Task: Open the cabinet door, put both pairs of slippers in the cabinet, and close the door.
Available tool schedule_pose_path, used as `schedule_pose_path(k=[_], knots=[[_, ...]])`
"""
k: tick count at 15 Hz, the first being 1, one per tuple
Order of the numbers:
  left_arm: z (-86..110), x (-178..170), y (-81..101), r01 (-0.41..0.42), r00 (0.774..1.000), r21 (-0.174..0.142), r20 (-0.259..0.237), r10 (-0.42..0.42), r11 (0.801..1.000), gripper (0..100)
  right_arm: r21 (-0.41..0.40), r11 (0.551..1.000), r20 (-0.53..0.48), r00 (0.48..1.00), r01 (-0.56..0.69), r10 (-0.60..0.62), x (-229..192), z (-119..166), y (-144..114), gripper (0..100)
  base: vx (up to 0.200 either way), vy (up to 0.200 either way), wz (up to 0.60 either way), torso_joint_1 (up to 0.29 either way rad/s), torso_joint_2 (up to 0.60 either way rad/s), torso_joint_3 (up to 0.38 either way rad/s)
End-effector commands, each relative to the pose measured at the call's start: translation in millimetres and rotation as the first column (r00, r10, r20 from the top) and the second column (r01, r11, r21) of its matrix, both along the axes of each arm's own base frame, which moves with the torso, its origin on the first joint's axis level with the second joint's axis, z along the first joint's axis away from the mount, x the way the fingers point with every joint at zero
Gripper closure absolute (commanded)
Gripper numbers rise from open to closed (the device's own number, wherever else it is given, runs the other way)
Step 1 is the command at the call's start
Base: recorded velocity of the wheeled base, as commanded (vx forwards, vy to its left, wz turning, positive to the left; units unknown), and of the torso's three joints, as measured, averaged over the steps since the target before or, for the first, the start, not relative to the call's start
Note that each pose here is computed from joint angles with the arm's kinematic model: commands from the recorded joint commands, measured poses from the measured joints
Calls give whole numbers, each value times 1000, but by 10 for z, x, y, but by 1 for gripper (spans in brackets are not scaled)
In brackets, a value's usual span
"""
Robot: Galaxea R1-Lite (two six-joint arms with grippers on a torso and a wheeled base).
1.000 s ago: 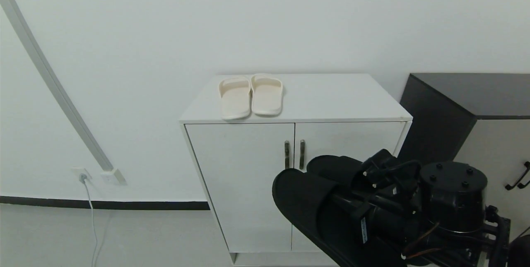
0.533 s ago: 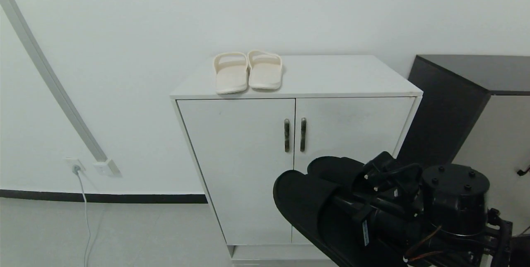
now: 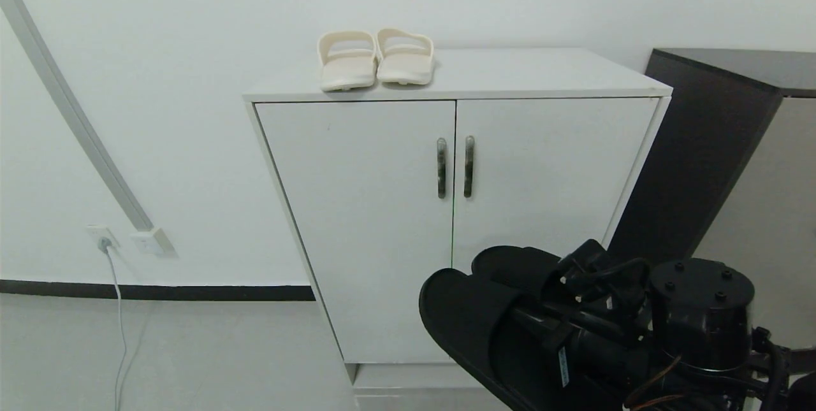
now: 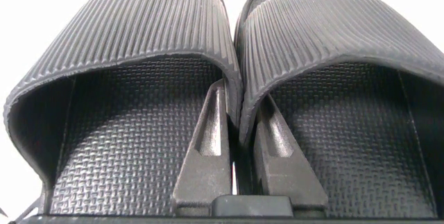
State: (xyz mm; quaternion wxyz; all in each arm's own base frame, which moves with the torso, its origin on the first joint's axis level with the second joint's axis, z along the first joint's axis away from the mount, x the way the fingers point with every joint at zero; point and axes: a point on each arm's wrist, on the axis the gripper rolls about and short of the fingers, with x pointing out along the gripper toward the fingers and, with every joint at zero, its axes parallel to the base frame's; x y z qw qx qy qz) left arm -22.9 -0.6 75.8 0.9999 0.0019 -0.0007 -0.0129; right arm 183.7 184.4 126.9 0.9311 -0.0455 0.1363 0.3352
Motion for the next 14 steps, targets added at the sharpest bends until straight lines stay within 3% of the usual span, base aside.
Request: schedule_pose_path(k=[1,7,14], knots=[[-1,0,0,0,1000,1,-1,0,1000,0,-2,1000,-2,1000,-2,2,-4,-10,1,100,0,0,0,-85,456,369],[-1,0,0,0,1000,1,-1,0,1000,0,-4,1000,-3,1000,-2,2,-4,-20,1,100,0,0,0,-31,413,380],[-1,1,0,0,1000,1,-3,0,1000,0,-9,1000,2,1000,-1,1,-7,-20,-2,100,0,0,0,1,45,41]])
